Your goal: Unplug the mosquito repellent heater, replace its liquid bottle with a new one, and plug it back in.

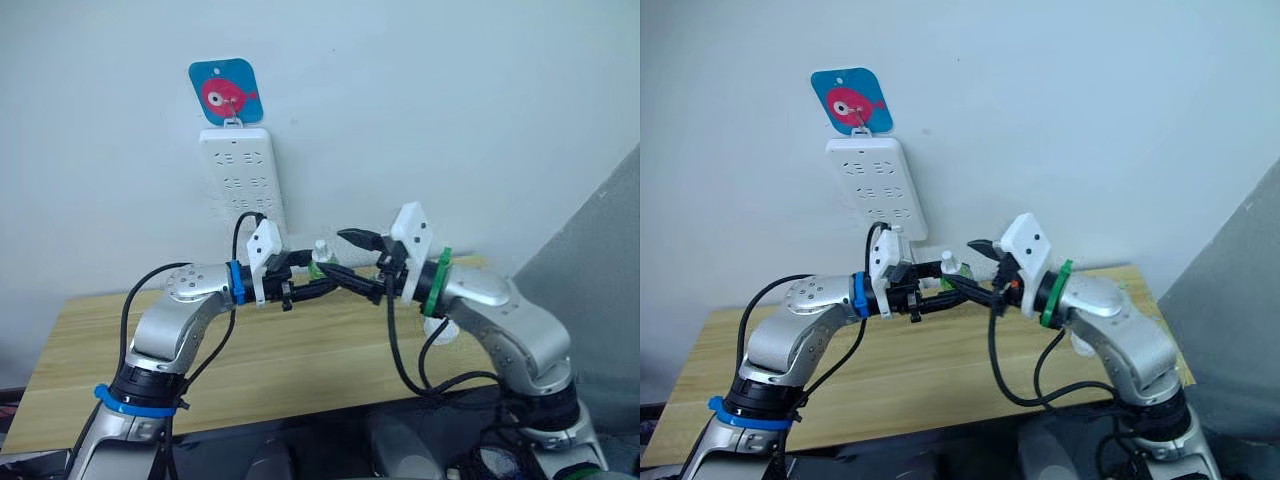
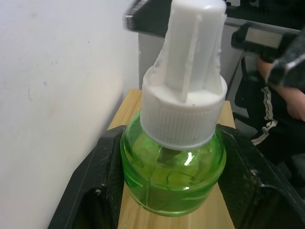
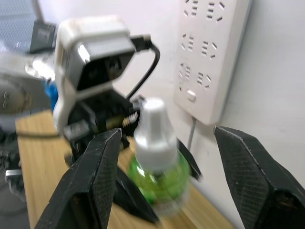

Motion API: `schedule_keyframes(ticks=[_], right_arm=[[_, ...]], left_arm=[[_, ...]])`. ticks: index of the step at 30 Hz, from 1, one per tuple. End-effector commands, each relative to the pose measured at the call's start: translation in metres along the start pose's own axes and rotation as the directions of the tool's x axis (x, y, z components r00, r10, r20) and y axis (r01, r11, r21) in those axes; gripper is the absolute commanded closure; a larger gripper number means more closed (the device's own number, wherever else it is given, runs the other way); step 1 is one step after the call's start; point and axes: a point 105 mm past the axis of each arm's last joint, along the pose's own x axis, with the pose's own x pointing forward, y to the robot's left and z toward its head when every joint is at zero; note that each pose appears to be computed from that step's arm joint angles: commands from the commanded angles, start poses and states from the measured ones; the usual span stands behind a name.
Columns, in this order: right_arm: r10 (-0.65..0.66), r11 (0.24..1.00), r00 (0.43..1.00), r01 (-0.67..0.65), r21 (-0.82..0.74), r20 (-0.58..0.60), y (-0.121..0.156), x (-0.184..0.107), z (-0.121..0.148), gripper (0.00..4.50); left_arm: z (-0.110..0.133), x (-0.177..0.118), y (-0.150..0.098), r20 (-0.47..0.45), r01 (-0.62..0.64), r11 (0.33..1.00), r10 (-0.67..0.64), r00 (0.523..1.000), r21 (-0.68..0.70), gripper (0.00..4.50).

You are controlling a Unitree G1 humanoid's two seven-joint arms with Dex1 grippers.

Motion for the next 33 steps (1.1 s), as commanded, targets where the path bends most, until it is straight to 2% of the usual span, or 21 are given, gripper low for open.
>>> schedule_keyframes(ticks=[1,5,8,11,12,14,16,19,21,24,26,28,32,33], right_arm=[[-0.05,0.998,0.999,0.051,-0.025,0.018,-0.001,0.005,0.004,1.27],[-0.07,0.997,0.997,0.071,-0.025,0.026,-0.005,0.013,0.003,1.27],[-0.066,0.998,0.997,0.067,-0.021,0.039,-0.007,0.014,0.004,2.17],[-0.052,0.998,0.998,0.053,-0.03,0.035,-0.008,0.014,0.004,3.32],[-0.046,0.998,0.998,0.047,-0.03,0.036,-0.009,0.013,0.004,3.39],[-0.018,0.999,0.999,0.02,-0.034,0.041,-0.009,0.012,0.006,3.39],[0.063,0.997,0.997,-0.061,-0.045,0.036,-0.004,0.011,0.007,3.39],[0.278,0.959,0.96,-0.277,-0.065,0.012,0.005,0.005,0.012,3.39],[0.425,0.899,0.904,-0.428,-0.094,-0.05,0.007,-0.001,0.011,3.39],[0.603,0.778,0.778,-0.622,-0.084,-0.178,0.009,-0.009,0.006,3.39],[0.667,0.723,0.711,-0.69,-0.039,-0.225,0.01,-0.012,0.006,3.39],[0.677,0.717,0.705,-0.697,-0.026,-0.212,0.009,-0.011,0.01,3.39],[0.601,0.782,0.778,-0.62,-0.069,-0.182,-0.002,-0.006,0.015,2.03],[0.569,0.807,0.807,-0.585,-0.08,-0.159,-0.006,-0.006,0.018,1.99]], left_arm=[[0.013,0.003,-0.003,0.034,0.003,0.999,-0.004,0.999,0.05,2.2],[0.015,0.005,-0.001,0.041,-0.006,0.998,0.003,0.999,0.055,2.2],[0.016,0.005,-0.001,0.042,-0.007,0.998,0.005,0.999,0.058,2.2],[0.016,0.003,0.0,0.041,-0.012,0.998,0.009,0.999,0.058,2.2],[0.015,0.003,0.0,0.041,-0.012,0.998,0.01,0.999,0.059,2.2],[0.015,0.001,0.0,0.039,-0.013,0.998,0.011,0.999,0.059,2.2],[0.015,0.0,-0.001,0.034,0.0,0.998,-0.002,0.999,0.058,2.2],[0.013,-0.004,-0.006,0.017,0.05,0.997,-0.051,0.999,0.053,2.2],[0.012,-0.006,-0.012,0.0,0.099,0.993,-0.1,0.995,0.057,2.2],[0.01,-0.008,-0.022,-0.022,0.165,0.985,-0.164,0.986,0.059,2.2],[0.011,-0.007,-0.025,-0.02,0.177,0.982,-0.176,0.984,0.065,2.2],[0.013,-0.005,-0.024,-0.01,0.168,0.983,-0.168,0.986,0.069,2.2],[0.014,-0.003,-0.024,0.004,0.153,0.986,-0.153,0.988,0.07,2.2],[0.013,-0.003,-0.024,0.006,0.146,0.987,-0.147,0.989,0.066,2.2]])
